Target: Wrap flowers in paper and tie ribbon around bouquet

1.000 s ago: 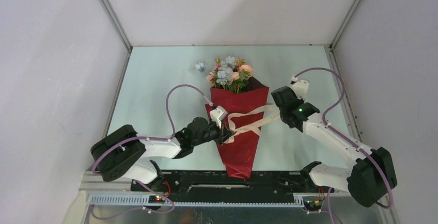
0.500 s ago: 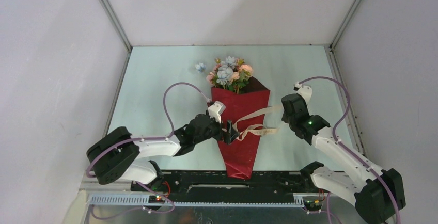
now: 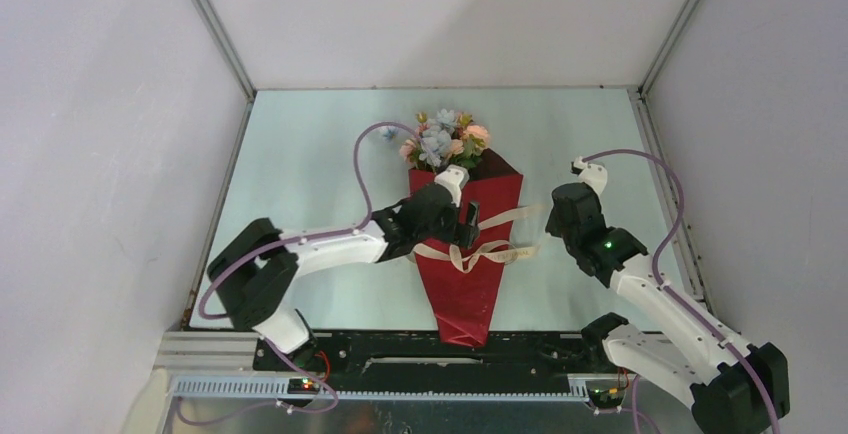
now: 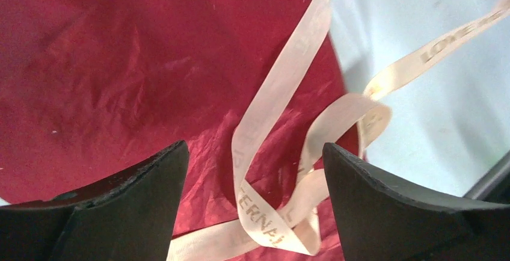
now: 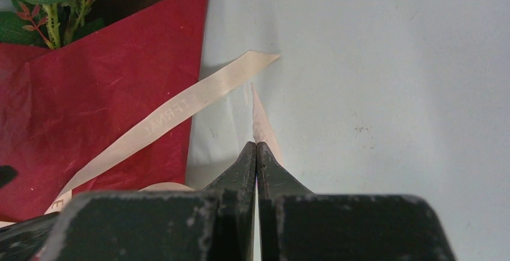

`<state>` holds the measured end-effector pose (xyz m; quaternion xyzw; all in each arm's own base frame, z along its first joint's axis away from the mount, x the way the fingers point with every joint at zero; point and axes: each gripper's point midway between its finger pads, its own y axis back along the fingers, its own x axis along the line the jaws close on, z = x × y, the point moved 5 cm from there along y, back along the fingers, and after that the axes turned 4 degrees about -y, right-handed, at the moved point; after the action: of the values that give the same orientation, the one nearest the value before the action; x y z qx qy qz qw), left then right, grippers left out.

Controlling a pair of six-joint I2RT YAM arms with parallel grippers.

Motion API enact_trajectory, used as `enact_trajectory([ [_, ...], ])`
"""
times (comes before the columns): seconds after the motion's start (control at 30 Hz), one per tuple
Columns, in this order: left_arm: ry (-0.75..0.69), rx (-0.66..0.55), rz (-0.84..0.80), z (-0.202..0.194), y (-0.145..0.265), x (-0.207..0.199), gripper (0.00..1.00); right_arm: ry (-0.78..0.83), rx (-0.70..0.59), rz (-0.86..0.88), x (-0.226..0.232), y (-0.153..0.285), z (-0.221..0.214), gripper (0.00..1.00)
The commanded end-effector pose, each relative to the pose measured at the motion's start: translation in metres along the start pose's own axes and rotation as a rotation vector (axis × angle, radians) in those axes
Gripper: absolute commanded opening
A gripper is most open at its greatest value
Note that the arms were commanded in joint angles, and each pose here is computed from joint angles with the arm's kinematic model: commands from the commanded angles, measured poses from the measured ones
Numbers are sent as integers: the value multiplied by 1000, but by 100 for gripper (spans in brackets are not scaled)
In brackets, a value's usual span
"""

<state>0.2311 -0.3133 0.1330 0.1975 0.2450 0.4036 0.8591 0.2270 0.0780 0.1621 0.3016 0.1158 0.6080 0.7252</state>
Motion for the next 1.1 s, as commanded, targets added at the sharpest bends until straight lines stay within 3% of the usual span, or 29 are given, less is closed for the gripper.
enact_trajectory([
  [0.0,-125,171,5,-24,-12,6,87,-7,-26,24,2,1,5,0],
  [0.2,-210,245,35,-32,-30,10,70,-11,-28,26,0,2,6,0],
  [0.33,-239,264,66,-31,-36,12,42,-21,-35,30,-1,3,9,0],
  [0.4,-245,260,69,-30,-36,10,26,-30,-52,46,1,4,13,0],
  [0.43,-247,257,72,-29,-36,9,12,-35,-61,54,2,5,15,0],
  [0.5,-240,242,101,-27,-34,11,1,-43,-81,73,3,6,21,0],
  [0.73,-137,117,235,-1,-9,21,0,-80,-172,56,-8,6,46,0],
  [0.9,-12,-43,353,14,20,40,0,-104,-253,-138,-45,2,73,0],
  [1.07,80,-60,388,4,34,61,0,-150,-312,-353,-87,3,98,0],
])
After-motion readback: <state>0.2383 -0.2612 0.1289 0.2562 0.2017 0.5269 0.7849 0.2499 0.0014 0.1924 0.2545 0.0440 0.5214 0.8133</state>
